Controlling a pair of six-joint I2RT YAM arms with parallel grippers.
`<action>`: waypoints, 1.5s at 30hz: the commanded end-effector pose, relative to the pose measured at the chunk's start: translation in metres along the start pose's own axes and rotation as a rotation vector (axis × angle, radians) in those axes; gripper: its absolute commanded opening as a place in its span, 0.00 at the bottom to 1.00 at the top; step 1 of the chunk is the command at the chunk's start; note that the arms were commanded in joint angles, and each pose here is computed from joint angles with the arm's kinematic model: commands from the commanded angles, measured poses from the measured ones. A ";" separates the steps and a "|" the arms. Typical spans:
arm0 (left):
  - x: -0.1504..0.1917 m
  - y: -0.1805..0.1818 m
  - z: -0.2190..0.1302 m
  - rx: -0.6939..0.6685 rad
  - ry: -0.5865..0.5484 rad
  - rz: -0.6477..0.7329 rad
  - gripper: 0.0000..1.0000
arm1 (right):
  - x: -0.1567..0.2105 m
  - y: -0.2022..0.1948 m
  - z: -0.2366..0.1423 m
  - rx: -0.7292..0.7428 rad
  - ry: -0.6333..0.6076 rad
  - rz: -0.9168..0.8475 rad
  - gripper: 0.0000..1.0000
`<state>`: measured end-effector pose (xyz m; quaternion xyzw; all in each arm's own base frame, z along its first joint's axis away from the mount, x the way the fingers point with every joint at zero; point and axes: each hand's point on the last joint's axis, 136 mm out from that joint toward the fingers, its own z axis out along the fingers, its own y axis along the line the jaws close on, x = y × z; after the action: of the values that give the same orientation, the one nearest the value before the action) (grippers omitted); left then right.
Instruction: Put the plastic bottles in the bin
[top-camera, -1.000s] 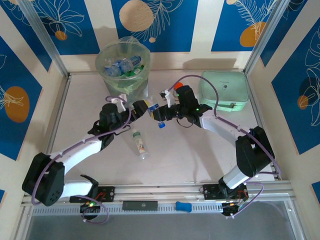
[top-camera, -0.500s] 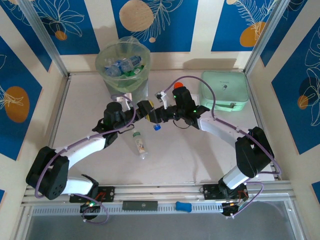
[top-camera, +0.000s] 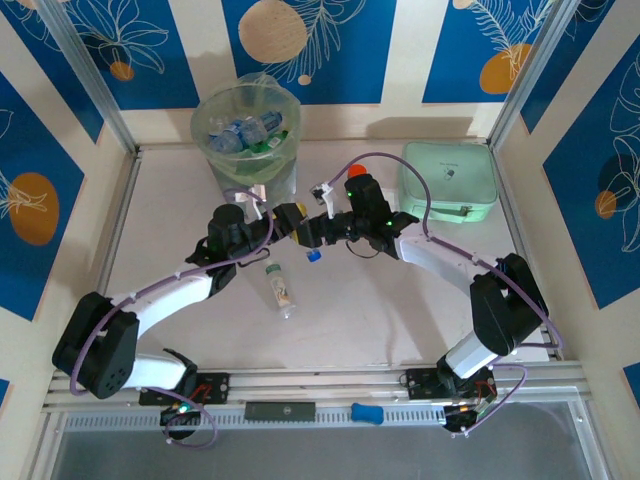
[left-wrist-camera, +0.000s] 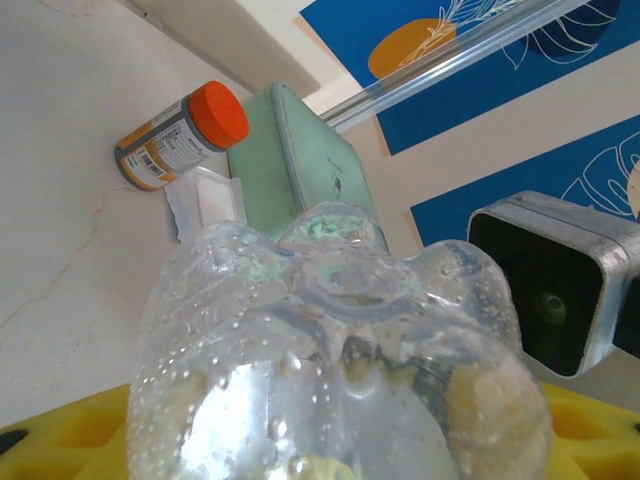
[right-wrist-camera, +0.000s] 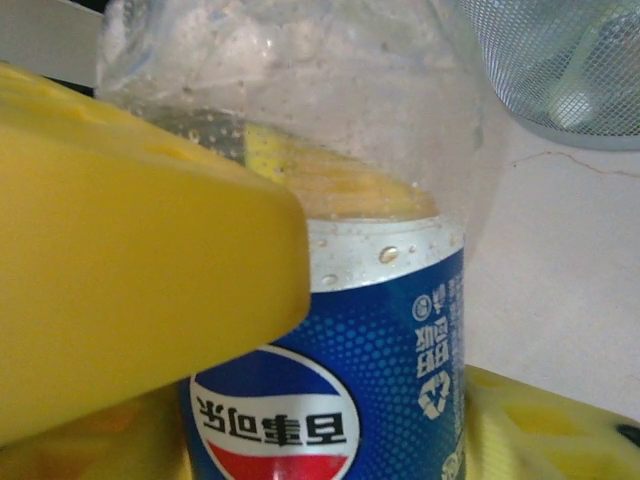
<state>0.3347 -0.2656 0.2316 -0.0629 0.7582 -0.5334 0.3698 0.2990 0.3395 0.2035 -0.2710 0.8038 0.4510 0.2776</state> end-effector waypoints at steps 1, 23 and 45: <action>-0.001 0.004 -0.001 -0.013 -0.023 0.013 0.56 | 0.000 0.018 -0.004 -0.071 -0.004 -0.026 0.66; -0.120 -0.050 -0.063 -0.199 -0.045 0.458 0.52 | -0.003 -0.015 -0.074 0.012 -0.187 0.073 0.89; -0.316 -0.025 -0.041 -0.504 -0.156 0.702 0.50 | 0.007 -0.029 -0.112 0.197 -0.280 0.080 0.99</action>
<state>0.5226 -0.1023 0.4022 0.0687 0.8113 -0.1980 0.5458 0.2918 0.2359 0.2372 -0.1563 0.7981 0.4312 0.3908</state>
